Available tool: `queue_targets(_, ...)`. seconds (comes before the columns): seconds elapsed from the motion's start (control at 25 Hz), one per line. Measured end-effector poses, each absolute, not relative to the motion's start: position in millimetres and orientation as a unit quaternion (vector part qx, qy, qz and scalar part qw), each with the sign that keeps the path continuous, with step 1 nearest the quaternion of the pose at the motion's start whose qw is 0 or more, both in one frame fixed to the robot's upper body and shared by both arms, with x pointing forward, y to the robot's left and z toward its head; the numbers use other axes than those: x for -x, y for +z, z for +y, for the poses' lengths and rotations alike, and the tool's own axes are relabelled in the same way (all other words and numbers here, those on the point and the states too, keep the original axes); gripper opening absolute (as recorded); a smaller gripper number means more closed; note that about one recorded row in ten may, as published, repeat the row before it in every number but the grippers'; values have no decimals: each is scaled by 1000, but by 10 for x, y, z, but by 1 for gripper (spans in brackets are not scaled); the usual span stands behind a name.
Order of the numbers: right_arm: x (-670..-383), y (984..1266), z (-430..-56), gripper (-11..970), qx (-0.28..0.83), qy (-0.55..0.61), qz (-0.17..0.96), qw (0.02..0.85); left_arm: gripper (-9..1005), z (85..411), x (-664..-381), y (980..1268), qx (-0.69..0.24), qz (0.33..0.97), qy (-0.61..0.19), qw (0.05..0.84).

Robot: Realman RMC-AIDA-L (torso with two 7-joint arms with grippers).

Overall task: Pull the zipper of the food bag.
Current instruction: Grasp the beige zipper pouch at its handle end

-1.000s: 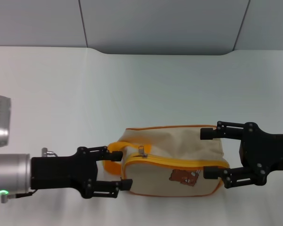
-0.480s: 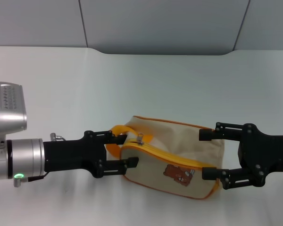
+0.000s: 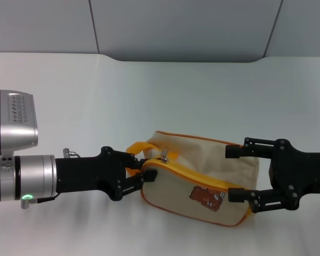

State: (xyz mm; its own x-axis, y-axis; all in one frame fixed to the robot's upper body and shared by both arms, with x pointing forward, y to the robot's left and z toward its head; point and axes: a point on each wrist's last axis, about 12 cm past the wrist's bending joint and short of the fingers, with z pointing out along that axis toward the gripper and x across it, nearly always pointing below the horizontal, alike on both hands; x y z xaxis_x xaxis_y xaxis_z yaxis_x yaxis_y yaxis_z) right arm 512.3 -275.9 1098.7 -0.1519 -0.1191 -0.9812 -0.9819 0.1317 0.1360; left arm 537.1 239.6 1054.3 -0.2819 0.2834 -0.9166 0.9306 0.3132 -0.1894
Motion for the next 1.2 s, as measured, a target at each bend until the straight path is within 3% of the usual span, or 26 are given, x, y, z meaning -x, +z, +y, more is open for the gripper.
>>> queue_targets(0.36, -5123, 10989, -2744, 738, 463, 469, 591, 466, 97, 2385, -5365, 10549, -436, 695, -397, 412)
queue_targets(0.6, -5159, 11031, -2727, 728, 444, 447, 566, 532, 74, 2384, -5378, 10597, -436, 684, -404, 422)
queue_targets(0.8, -5330, 11045, -2681, 720, 449, 360, 544, 610, 71, 2426, -5439, 10727, -449, 666, -408, 435)
queue_targets(1.2, -5593, 11009, -2397, 703, 533, 277, 512, 614, 61, 2418, -5594, 11008, -490, 629, -411, 443)
